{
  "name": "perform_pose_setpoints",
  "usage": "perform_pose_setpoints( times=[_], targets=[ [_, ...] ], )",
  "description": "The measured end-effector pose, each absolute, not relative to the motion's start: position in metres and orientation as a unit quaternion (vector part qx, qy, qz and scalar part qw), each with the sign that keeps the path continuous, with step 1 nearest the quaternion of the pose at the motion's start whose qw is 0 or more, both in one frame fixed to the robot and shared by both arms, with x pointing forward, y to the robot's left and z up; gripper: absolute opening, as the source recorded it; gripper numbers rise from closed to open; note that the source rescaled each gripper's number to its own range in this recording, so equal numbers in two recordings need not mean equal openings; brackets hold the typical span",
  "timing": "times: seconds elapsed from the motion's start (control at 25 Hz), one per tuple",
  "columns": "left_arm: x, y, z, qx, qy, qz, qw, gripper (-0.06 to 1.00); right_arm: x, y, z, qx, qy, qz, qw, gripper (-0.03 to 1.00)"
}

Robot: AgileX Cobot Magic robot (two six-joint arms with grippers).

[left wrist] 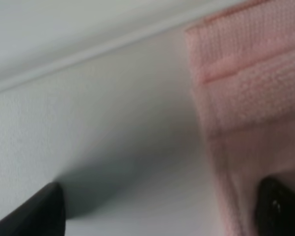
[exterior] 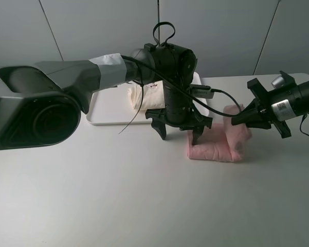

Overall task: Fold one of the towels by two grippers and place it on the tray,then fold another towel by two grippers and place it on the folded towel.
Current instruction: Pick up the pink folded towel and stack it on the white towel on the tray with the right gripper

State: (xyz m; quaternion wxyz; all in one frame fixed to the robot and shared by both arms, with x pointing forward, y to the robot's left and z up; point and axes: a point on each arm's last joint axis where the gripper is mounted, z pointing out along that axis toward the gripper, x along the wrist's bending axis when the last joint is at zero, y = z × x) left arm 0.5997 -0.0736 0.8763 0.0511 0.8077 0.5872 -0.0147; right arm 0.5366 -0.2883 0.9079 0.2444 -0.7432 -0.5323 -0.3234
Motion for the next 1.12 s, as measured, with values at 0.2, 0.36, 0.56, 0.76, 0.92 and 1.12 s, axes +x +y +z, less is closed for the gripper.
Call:
perform_pose_setpoints(
  times=[0.2,0.36,0.56,0.76,0.92,1.12],
  targets=[
    [0.6,-0.074,0.876,0.808,0.587,-0.015,0.051,1.0,0.53,-0.284,0.901,-0.745,-0.508,-0.352,0.253,0.04],
    [0.6,-0.074,0.876,0.808,0.587,-0.015,0.051,1.0,0.528,-0.283,0.894,-0.746,-0.499,-0.358,0.258,0.04],
    [0.6,-0.074,0.876,0.809,0.585,-0.015,0.051,1.0,0.529,-0.28,0.883,-0.747,-0.494,-0.356,0.268,0.04],
    [0.599,-0.074,0.876,0.814,0.578,-0.016,0.052,1.0,0.529,-0.26,0.882,-0.734,-0.507,-0.363,0.268,0.04],
    [0.599,-0.074,0.876,0.814,0.578,-0.018,0.052,1.0,0.53,-0.247,0.88,-0.734,-0.518,-0.356,0.257,0.04],
    [0.6,-0.074,0.876,0.814,0.579,-0.02,0.052,1.0,0.532,-0.245,0.88,-0.737,-0.516,-0.36,0.247,0.04]
  ],
)
